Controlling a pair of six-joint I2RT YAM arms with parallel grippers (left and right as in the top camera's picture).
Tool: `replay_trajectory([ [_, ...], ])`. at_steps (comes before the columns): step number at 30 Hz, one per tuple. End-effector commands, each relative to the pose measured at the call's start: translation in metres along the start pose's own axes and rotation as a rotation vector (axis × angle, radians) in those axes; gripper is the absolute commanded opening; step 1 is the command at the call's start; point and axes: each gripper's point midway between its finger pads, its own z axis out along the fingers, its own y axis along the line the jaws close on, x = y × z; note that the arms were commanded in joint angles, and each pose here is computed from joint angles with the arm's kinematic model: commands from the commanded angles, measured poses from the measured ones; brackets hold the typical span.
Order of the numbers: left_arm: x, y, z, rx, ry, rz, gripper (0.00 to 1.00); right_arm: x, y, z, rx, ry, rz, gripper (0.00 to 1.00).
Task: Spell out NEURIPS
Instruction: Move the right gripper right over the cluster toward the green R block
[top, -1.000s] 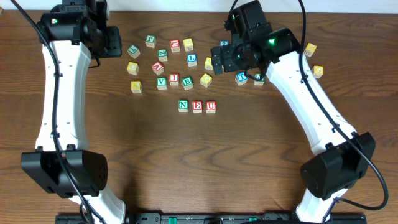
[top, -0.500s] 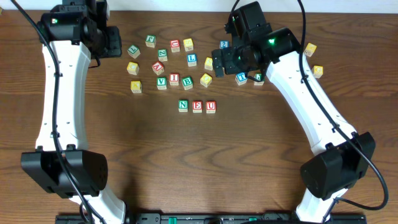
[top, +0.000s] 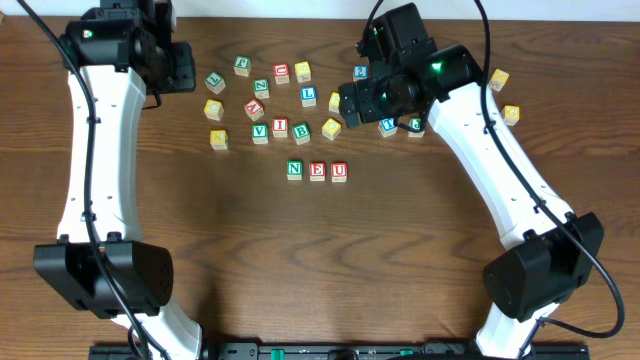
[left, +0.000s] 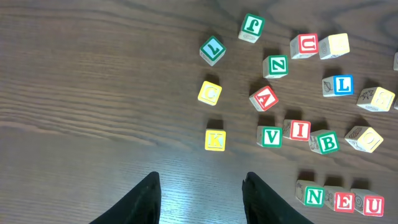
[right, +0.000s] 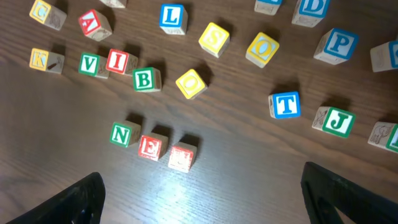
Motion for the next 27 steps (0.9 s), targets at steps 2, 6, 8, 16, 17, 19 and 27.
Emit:
replay_trajectory([
  [2,-0.0037,-0.0001,-0.0039,-0.006,-0.014,-0.001,0.42,-0.0026,0.0083,-0.0087,-0.017,-0.018,-0.027,0.96],
  [6,-0.0037,-0.0001,-0.0039,-0.006,-0.014,-0.001,0.43,-0.0044,0.0085,-0.0087,-0.018,-0.025,-0.031,0.96],
  [8,-0.0037,-0.0001,-0.0039,-0.006,-0.014,-0.001,0.43,-0.0060,0.0090,-0.0088,-0.020,-0.032,-0.032,0.96],
  [16,-0.0037,-0.0001,-0.0039,-0.006,-0.014,-0.001,0.42,-0.0094,0.0097,-0.0089,-0.023,-0.046,-0.034,0.99],
  [17,-0.0037,-0.0001,-0.0039,-0.006,-0.014,-0.001,0.42,-0.0095,0.0098,-0.0089,-0.023,-0.046,-0.034,0.99],
  [19,-0.0037,-0.0001,-0.0039,-0.006,-0.014,-0.001,0.42,-0.0096,0.0098,-0.0089,-0.023,-0.046,-0.033,0.99],
  [27,-0.0037,-0.0001,-0.0039,-0.006,-0.014,-0.001,0.43,-0.0116,0.0080,-0.0091,-0.018,-0.054,0.014,0.96],
])
